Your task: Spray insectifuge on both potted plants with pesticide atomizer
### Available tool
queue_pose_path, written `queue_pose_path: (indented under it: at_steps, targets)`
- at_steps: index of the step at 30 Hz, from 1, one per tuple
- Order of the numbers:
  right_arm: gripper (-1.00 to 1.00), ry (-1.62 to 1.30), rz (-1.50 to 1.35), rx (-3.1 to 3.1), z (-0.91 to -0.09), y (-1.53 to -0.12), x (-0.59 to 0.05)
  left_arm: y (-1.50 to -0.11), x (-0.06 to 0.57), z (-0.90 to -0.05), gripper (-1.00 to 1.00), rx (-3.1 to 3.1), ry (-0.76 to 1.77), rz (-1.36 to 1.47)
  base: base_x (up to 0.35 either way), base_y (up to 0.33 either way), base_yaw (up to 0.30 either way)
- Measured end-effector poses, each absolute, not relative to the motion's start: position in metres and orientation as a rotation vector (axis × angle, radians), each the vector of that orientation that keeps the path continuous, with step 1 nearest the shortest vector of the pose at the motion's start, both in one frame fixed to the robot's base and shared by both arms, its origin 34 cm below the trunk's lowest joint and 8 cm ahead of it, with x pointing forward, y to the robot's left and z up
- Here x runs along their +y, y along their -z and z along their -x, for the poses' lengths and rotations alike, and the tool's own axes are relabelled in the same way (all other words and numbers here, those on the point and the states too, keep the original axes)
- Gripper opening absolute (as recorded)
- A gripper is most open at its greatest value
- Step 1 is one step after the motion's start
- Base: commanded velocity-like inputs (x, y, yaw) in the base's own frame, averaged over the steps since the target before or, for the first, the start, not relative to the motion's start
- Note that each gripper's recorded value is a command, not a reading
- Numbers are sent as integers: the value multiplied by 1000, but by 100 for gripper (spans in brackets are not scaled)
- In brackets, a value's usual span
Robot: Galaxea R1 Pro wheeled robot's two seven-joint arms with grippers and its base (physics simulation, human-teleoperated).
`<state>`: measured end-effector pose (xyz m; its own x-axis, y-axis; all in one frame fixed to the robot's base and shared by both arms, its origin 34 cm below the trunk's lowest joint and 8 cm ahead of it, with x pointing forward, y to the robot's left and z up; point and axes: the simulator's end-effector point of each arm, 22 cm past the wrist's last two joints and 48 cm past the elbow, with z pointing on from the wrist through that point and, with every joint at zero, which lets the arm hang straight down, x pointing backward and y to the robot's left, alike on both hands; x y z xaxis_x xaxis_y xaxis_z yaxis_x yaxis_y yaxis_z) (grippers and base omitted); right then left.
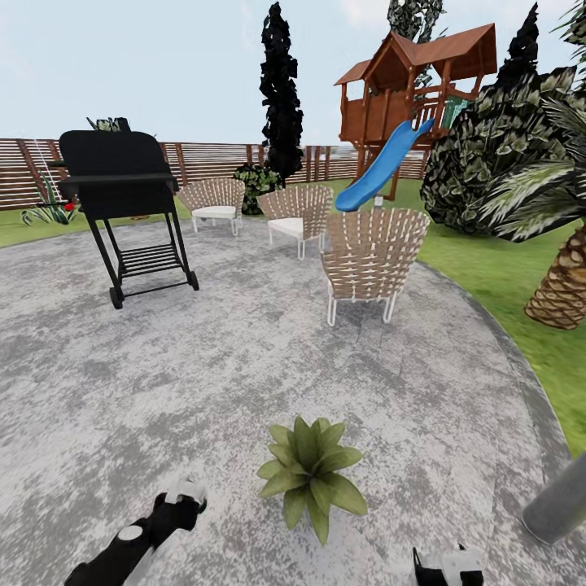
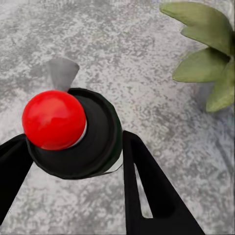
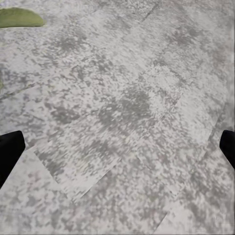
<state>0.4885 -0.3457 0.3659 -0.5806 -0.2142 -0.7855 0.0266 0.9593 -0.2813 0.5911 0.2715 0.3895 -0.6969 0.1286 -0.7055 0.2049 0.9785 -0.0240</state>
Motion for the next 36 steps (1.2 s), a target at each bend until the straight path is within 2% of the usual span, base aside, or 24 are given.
queue_pose_path:
  at_steps: [3, 8, 16, 19, 22, 24, 26, 32, 36]
  targets:
    - [100, 299, 166, 2038, -540, -403, -344, -401, 276, -602, -100, 2404, 252, -352, 0, 0, 0]
    - [100, 123, 324, 2132, -562, -396, -306, -421, 263, -617, -100, 2411, 361, -536, 0, 0, 0]
    - [100, 77, 431, 2102, -608, -439, -318, -455, 242, -641, -100, 2424, 491, -678, 0, 0, 0]
    - [100, -94, 580, 2138, -614, -459, -303, -460, 231, -628, -100, 2460, 522, -918, 0, 0, 0]
    - [100, -178, 636, 2160, -621, -481, -286, -470, 223, -620, -100, 2494, 589, -1000, 0, 0, 0]
    - [100, -247, 676, 2186, -625, -502, -267, -477, 221, -618, -100, 2539, 630, -1002, 0, 0, 0]
    - [100, -395, 831, 2131, -617, -532, -213, -485, 217, -610, -100, 2562, 685, -1076, 0, 0, 0]
    - [100, -543, 1010, 2090, -589, -548, -121, -476, 194, -586, -100, 2629, 692, -1240, 0, 0, 0]
    - [100, -568, 1036, 2080, -583, -550, -104, -476, 186, -584, -100, 2625, 695, -1264, 0, 0, 0]
